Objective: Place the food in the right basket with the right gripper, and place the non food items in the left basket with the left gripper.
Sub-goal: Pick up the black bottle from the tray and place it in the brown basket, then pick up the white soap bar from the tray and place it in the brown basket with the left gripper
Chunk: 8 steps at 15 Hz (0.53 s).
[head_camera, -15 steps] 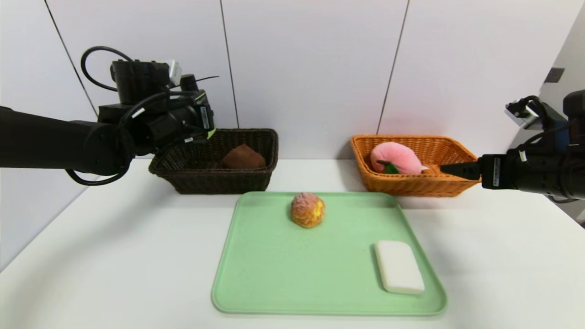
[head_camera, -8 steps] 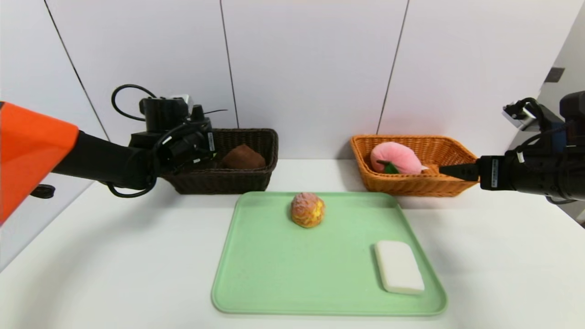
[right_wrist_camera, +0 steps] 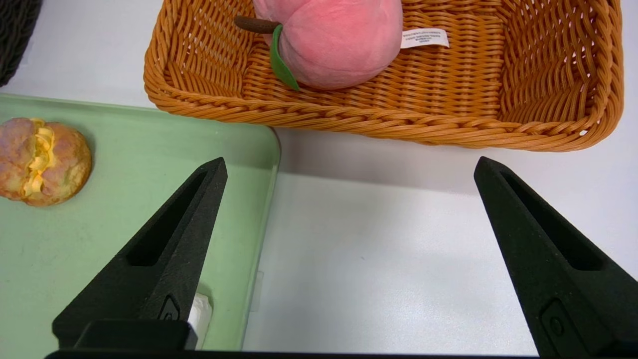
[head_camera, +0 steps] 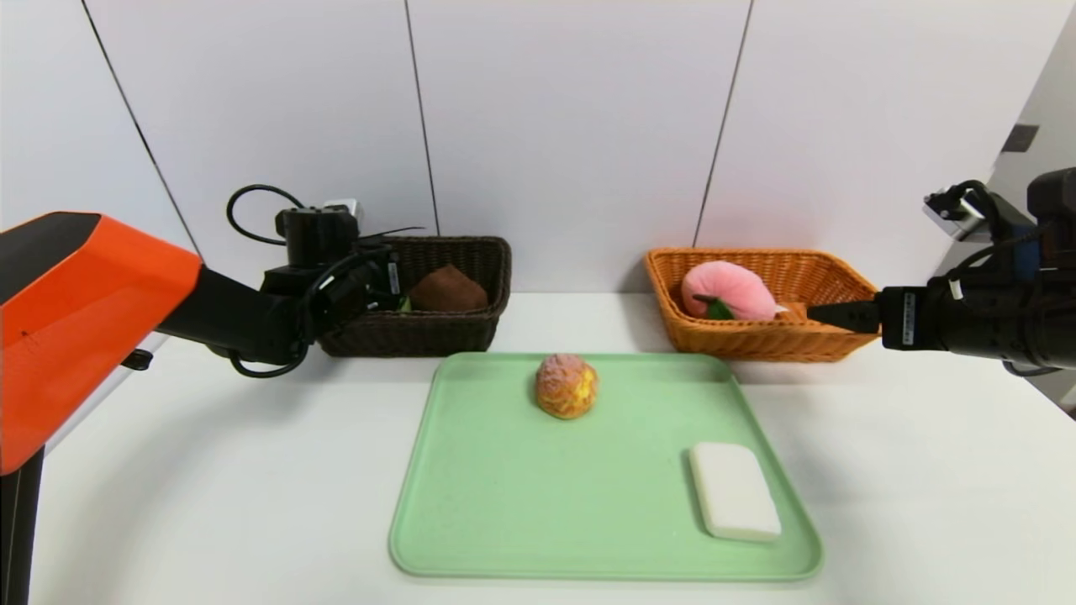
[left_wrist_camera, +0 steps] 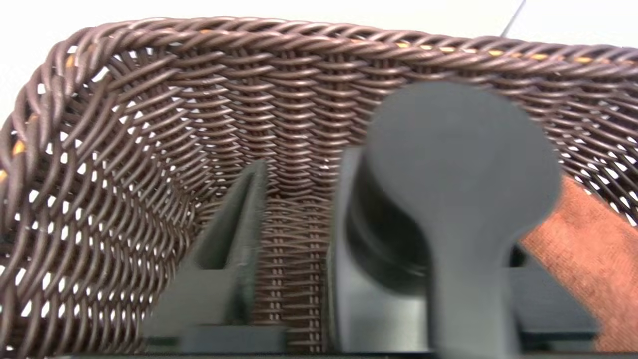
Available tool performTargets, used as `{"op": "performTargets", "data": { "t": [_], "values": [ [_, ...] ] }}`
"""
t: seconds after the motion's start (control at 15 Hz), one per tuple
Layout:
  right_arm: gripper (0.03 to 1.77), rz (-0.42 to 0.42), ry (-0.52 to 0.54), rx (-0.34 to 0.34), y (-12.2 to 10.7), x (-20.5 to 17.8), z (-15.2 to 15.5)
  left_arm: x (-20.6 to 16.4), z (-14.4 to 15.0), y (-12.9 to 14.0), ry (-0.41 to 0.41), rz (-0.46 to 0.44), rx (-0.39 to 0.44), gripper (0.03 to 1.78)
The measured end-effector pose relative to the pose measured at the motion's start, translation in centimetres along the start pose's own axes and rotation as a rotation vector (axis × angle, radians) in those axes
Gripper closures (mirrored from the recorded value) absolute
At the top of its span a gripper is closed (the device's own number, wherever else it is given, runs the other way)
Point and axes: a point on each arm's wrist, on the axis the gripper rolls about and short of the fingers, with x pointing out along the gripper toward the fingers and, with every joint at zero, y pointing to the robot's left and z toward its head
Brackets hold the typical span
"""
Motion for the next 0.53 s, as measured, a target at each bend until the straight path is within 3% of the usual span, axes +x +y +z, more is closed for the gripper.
{"op": "performTargets", "data": {
  "t": [0.2,0.53],
  "values": [
    [0.09,-0.001,0.001,-0.004,0.0,0.0,0.0,-0.8,1.6,-0.2,-0.034,-0.005,0.013,0.48],
    [0.09,-0.003,0.020,-0.001,0.0,0.1,-0.6,-8.5,11.9,-4.2,-0.187,-0.107,0.006,0.31]
  ]
}}
